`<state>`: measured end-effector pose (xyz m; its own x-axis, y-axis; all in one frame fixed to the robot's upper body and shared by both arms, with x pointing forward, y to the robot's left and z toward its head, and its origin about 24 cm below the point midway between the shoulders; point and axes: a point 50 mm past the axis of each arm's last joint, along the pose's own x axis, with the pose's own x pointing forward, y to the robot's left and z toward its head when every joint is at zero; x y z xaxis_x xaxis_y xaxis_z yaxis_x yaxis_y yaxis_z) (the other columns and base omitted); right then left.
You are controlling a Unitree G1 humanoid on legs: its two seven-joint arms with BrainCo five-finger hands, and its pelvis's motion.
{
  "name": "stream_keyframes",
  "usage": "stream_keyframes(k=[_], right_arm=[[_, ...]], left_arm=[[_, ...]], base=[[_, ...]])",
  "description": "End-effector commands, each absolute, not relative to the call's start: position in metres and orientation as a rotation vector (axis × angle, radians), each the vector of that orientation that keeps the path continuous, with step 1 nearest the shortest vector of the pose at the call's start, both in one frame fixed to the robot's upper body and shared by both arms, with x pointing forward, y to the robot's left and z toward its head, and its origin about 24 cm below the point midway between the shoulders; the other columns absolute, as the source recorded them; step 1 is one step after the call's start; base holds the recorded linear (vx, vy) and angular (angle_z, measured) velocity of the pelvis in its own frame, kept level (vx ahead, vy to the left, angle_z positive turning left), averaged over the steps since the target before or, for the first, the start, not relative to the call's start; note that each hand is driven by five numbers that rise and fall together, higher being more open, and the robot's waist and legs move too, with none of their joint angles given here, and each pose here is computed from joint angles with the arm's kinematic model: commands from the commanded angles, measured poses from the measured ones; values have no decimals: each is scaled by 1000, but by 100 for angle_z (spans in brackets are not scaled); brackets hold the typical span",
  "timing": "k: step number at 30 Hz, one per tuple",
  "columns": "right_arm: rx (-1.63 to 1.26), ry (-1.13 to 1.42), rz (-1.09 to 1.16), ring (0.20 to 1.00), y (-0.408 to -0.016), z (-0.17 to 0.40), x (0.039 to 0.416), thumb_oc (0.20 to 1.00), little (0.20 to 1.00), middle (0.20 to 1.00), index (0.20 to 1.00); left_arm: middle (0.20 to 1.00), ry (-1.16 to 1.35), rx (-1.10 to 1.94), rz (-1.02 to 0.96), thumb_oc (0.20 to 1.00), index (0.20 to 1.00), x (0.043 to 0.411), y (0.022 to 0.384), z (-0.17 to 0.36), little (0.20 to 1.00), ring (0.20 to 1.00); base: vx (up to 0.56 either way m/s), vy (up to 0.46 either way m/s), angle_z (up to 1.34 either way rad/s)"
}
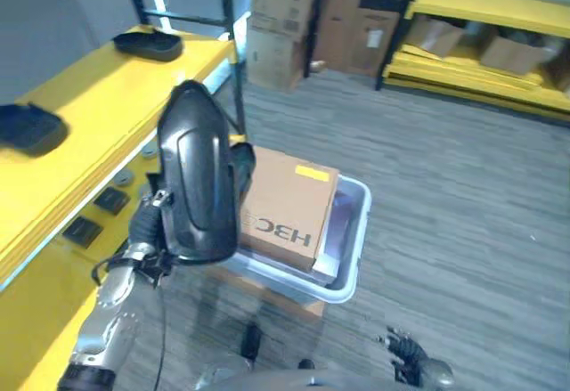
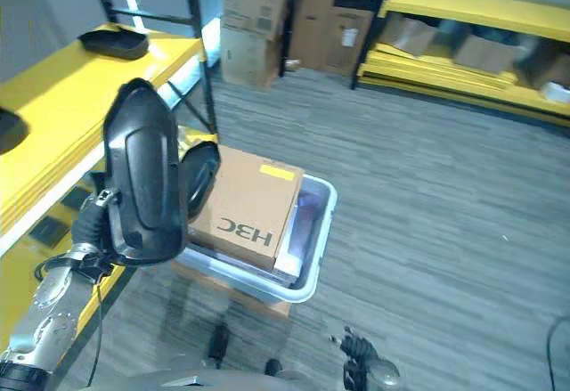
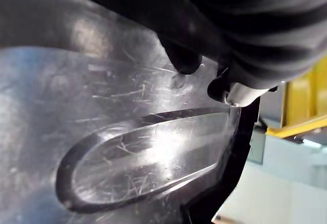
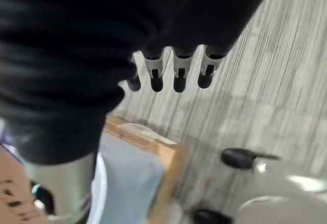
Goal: Move parts from the plastic box to the shelf.
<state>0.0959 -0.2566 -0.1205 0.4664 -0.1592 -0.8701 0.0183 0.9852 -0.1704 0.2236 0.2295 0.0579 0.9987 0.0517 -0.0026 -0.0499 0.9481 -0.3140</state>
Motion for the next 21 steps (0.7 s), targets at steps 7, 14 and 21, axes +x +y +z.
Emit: stream_keyframes(k=[7,14,21], right_arm=[[-355,1195,-24,1000,-253,-143,94,1000,1000,1000,1000],[-384,1252,14,1000,-246,-148,99,1000,1000,1000,1000],[-311,1293,-8,1000,-233,-156,90,1000,1000,1000,1000]], left_arm=[[200,-291,-298,13,200,200,258,220,118,200,200],[200,-258,-268,79,200,200,252,228,108,200,200],[200,-245,-237,92,200,200,249,240,107,200,200]], base=[[-77,112,169],[113,169,75],[186,217,26]])
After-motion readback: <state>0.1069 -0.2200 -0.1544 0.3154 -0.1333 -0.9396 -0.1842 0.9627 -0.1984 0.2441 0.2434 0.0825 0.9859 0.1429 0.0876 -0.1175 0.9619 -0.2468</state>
